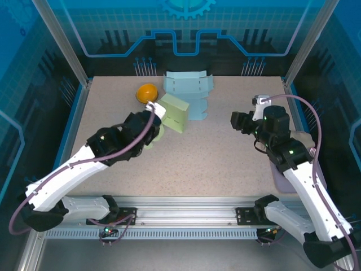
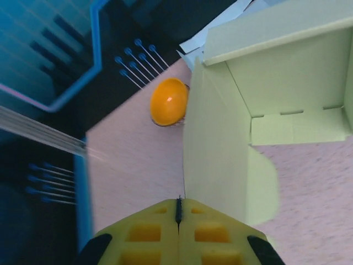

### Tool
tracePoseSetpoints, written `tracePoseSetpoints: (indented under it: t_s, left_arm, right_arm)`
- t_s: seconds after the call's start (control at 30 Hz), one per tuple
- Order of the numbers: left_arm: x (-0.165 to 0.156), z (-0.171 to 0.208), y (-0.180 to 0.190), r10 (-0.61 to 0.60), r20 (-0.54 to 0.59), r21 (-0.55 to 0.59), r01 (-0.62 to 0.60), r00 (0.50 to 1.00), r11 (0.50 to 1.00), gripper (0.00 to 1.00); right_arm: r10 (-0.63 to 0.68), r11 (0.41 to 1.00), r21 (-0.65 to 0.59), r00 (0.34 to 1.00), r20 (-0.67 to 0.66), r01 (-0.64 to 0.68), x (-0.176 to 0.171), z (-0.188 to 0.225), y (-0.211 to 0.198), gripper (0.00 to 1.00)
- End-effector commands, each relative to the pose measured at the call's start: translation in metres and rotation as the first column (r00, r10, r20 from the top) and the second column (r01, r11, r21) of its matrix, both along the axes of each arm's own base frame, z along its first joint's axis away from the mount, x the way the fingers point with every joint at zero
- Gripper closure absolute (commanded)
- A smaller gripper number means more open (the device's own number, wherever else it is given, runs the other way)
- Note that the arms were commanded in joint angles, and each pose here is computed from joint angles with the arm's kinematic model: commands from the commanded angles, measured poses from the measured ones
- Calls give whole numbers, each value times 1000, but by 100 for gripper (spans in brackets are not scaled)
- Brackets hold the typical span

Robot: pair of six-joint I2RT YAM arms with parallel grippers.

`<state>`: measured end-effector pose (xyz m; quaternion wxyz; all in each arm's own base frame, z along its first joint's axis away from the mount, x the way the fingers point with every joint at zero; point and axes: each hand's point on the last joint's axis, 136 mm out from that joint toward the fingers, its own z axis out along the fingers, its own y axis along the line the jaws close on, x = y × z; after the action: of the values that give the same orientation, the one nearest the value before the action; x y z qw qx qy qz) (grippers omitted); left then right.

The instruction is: Fold the paper box

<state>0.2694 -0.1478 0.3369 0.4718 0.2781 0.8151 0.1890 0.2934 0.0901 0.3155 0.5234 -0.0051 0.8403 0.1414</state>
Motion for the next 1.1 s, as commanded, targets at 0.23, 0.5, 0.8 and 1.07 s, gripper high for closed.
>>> tracePoseSetpoints:
  t_s: [0.23, 0.5, 0.8, 1.07]
  left_arm:
    - [-24, 0, -37, -280, -2, 557, 234, 960, 797, 100]
    - [-35, -63, -47, -239, -299, 713, 382, 924, 588, 100]
    - [-36, -95, -94, -293, -460, 677, 545, 838, 496, 100]
    - [-33, -149, -150, -330, -599, 581, 679, 730, 448, 100]
  right_arm:
    - [-14, 999, -47, 1000, -12, 13, -20, -9, -18, 30]
    - [-25, 999, -40, 1000, -10, 24, -28, -16, -24, 29]
    - [-35, 998, -47, 999, -15, 34, -31, -20, -29, 28]
    - [-34, 998, -49, 999, -26, 33, -30, -27, -30, 27]
